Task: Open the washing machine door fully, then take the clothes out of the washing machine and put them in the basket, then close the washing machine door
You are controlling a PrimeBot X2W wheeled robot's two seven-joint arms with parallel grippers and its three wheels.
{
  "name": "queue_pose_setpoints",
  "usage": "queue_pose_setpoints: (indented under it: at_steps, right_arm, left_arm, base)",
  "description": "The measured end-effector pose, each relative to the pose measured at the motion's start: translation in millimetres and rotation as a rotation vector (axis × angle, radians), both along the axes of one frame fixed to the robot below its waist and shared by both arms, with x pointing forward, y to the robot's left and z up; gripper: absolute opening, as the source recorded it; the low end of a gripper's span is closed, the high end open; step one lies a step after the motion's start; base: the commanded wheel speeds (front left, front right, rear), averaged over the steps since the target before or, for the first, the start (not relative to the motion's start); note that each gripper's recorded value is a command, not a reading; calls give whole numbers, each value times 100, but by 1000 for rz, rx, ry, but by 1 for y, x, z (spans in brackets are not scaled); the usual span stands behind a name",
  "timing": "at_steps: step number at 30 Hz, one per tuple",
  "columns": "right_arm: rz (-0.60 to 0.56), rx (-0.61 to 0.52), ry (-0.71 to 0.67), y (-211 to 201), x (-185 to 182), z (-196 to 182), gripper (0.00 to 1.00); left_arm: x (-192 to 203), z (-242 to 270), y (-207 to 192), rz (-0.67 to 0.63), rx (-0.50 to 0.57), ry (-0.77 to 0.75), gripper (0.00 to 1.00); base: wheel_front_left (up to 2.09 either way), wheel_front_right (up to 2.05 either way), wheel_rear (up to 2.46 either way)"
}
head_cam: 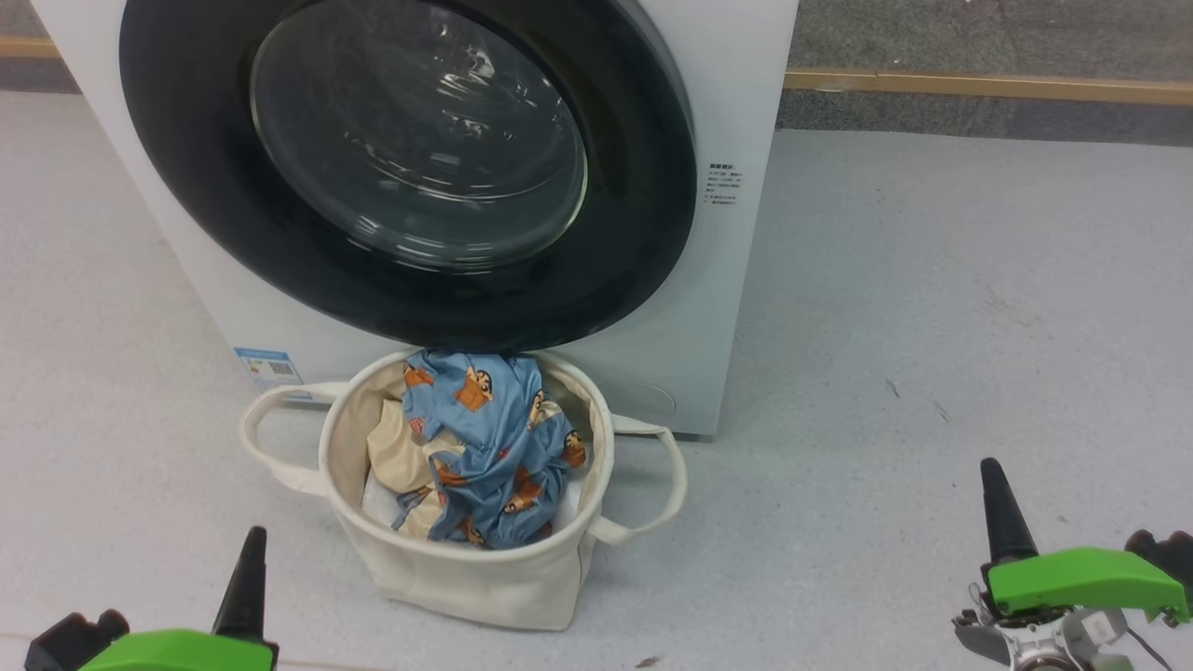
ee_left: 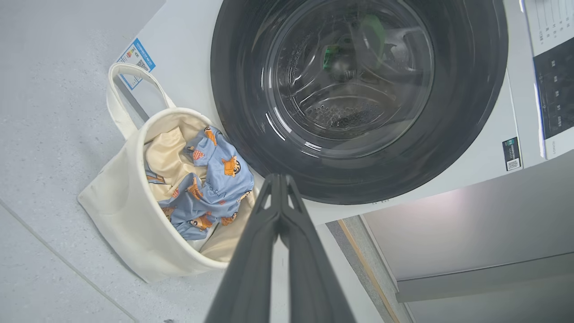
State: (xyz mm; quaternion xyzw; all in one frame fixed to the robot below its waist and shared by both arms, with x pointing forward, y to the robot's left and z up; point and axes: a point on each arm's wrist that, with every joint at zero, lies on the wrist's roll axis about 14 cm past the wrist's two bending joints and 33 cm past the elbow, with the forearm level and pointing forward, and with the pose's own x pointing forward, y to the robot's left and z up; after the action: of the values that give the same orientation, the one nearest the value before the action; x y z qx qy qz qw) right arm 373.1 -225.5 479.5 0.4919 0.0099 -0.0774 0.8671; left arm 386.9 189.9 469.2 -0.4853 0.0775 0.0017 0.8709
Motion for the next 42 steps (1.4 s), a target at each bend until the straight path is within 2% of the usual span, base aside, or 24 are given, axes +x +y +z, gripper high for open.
queue_pose_setpoints:
  at_steps: [42]
  right_arm:
    - [41, 444, -47, 17, 6, 2, 0]
  left_arm:
    - [-5, 10, -2, 83, -447, -16, 0]
  base:
    - [0, 0, 0]
